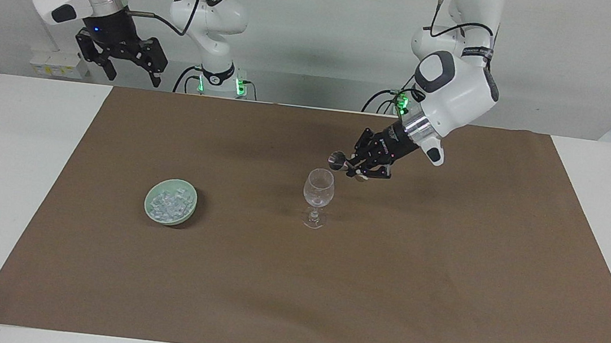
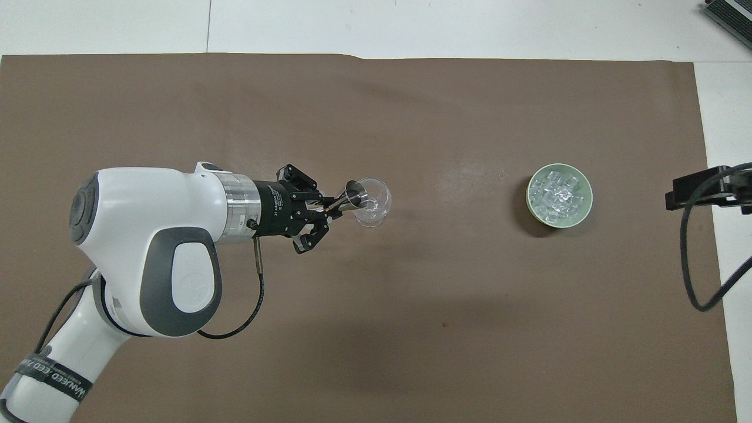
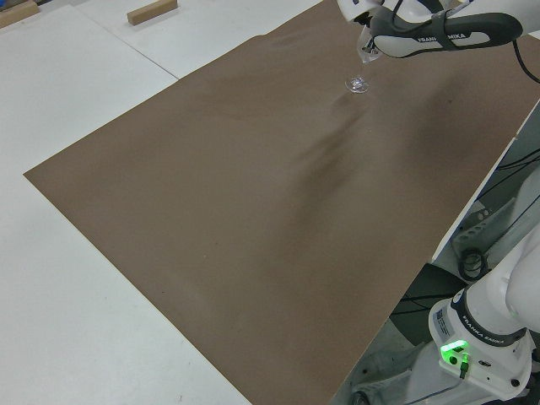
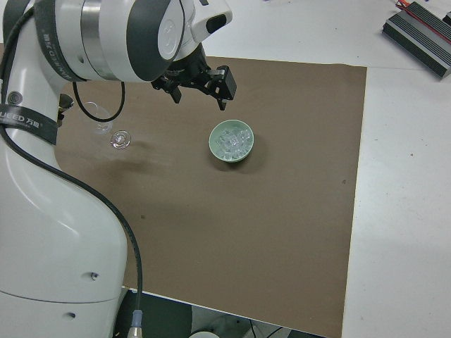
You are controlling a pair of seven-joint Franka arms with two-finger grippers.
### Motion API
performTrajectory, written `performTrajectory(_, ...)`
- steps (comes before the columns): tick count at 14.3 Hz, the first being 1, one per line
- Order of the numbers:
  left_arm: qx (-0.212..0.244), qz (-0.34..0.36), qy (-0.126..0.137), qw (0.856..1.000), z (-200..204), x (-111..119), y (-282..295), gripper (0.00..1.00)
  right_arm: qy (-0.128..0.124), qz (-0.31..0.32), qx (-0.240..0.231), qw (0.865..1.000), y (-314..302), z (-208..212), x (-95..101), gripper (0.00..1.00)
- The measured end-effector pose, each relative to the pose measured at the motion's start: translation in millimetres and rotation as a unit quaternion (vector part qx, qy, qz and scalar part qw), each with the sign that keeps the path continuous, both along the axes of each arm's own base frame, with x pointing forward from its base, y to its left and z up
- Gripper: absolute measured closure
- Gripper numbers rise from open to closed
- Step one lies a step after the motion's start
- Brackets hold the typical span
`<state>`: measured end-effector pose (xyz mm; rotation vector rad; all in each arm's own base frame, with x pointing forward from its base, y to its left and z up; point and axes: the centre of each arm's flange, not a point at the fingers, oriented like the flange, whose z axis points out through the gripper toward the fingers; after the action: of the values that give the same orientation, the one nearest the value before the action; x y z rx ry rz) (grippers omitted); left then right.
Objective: Pour wine and add ice with both arms
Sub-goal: 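Tilt the metal cup over the clear wine glass with the left gripper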
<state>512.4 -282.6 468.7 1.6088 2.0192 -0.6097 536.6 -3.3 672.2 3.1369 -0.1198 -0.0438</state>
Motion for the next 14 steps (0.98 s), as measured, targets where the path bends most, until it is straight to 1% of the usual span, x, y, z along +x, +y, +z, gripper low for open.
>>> performTrajectory(2,0.020,0.006,0.003,1.000,4,-1,-8,0.79,0.000,0.000,0.000,1.000,0,0,0.0,0.00)
performTrajectory(4,0.048,0.016,0.005,0.999,8,2,-20,0.79,0.000,0.000,0.000,1.000,0,0,0.0,0.00)
performTrajectory(5,0.054,0.019,0.007,0.998,8,5,-25,0.79,0.000,0.000,0.000,1.000,0,0,0.0,0.00)
performTrajectory(8,0.056,0.018,0.010,0.998,4,11,-29,0.79,0.000,0.000,0.000,1.000,0,0,0.0,0.00)
performTrajectory(11,0.058,0.015,0.012,0.998,4,11,-29,0.79,0.000,0.000,0.000,1.000,0,0,0.0,0.00)
performTrajectory(14,0.076,-0.009,0.018,0.997,12,9,-32,0.79,0.000,0.000,0.000,1.000,0,0,0.0,0.00)
